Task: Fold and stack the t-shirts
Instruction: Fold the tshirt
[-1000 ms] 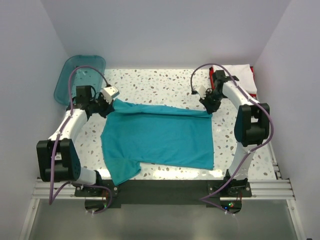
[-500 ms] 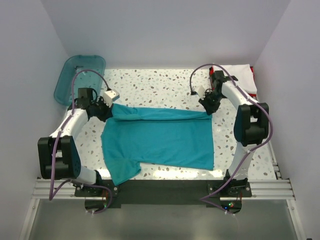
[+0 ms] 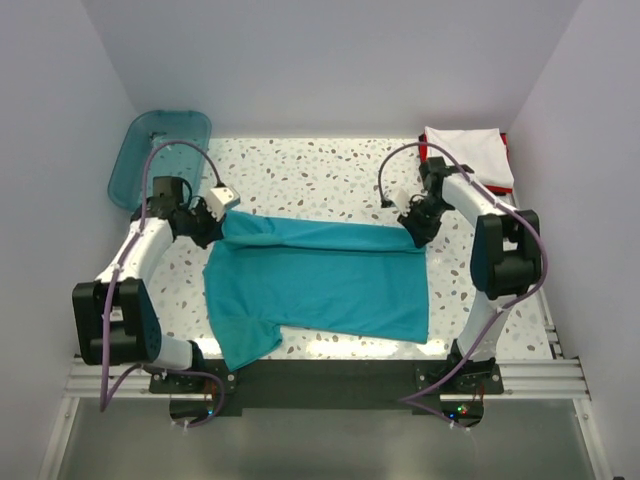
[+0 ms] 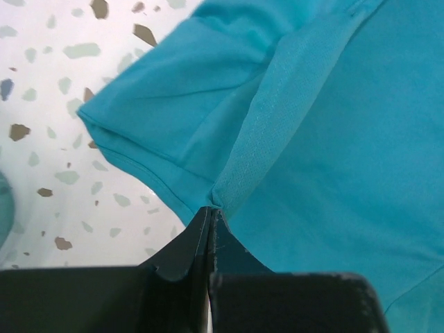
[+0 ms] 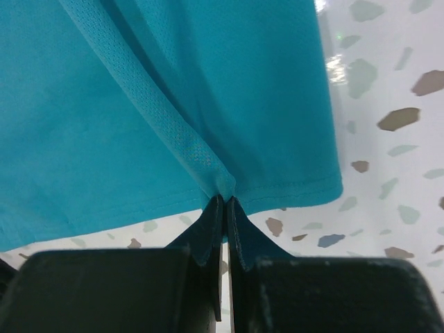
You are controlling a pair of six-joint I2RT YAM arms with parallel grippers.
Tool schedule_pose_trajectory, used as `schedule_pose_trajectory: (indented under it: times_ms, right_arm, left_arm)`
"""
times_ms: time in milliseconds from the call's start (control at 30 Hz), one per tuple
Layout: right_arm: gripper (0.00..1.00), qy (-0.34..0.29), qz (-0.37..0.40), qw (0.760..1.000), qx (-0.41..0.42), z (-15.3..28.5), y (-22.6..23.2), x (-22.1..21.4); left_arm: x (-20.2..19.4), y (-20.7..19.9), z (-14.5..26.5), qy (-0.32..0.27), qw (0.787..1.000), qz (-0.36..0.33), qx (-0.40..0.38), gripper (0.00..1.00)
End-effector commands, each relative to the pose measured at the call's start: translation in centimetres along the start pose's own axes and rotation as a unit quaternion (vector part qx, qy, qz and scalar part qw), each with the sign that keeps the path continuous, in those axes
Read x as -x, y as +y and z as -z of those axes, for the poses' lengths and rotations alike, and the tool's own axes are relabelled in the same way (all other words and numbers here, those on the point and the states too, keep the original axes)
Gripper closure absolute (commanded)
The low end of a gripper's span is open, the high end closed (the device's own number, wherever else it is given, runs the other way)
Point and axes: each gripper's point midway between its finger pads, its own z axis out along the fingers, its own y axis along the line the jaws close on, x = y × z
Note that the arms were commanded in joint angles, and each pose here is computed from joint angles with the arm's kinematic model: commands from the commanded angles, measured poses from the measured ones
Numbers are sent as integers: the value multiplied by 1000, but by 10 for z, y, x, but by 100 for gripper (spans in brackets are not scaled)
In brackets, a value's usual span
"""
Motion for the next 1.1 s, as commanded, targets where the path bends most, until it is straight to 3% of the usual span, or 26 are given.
schedule_pose_trajectory:
  times_ms: [0, 133, 167, 200, 233, 267, 333, 367, 600, 800, 1067]
  right_arm:
    - [100, -8, 20, 1000, -14, 4, 3, 5]
    - [99, 1, 22, 1000, -1, -3, 10, 5]
    - [82, 1, 22, 1000, 2, -3, 11, 7]
    - [71, 7, 21, 1000, 12, -3, 14, 5]
    - [64, 6, 21, 1000, 15, -1, 15, 6]
    - [61, 4, 20, 1000, 12, 2, 13, 9]
    - [60, 4, 15, 1000, 12, 7, 13, 10]
    - [60, -4, 16, 1000, 6, 12, 9, 16]
    - [61, -10, -28, 999, 17, 16, 9, 26]
    - [63, -5, -68, 997, 19, 11, 5, 26]
    - [63, 4, -74, 997, 7, 12, 0, 20]
  left_arm:
    - [-18, -12, -4, 19, 999, -18, -27, 100]
    - [-37, -21, -15, 49, 997, -27, -56, 100]
    - [-37, -23, -14, 51, 996, -28, -65, 96]
    - [-27, -22, -12, 37, 996, -41, -76, 88]
    - [-27, -31, -10, 40, 994, -36, -98, 74]
    - [-22, -32, -8, 32, 993, -39, -107, 67]
    - [-3, -31, -7, 6, 992, -35, -118, 53]
    - [4, -29, -9, -2, 993, -31, -118, 51]
    - [44, -39, -55, -6, 990, -23, -138, 49]
    - [40, -50, -97, 20, 984, 26, -174, 50]
    - [28, -79, -103, 31, 969, 30, -242, 54]
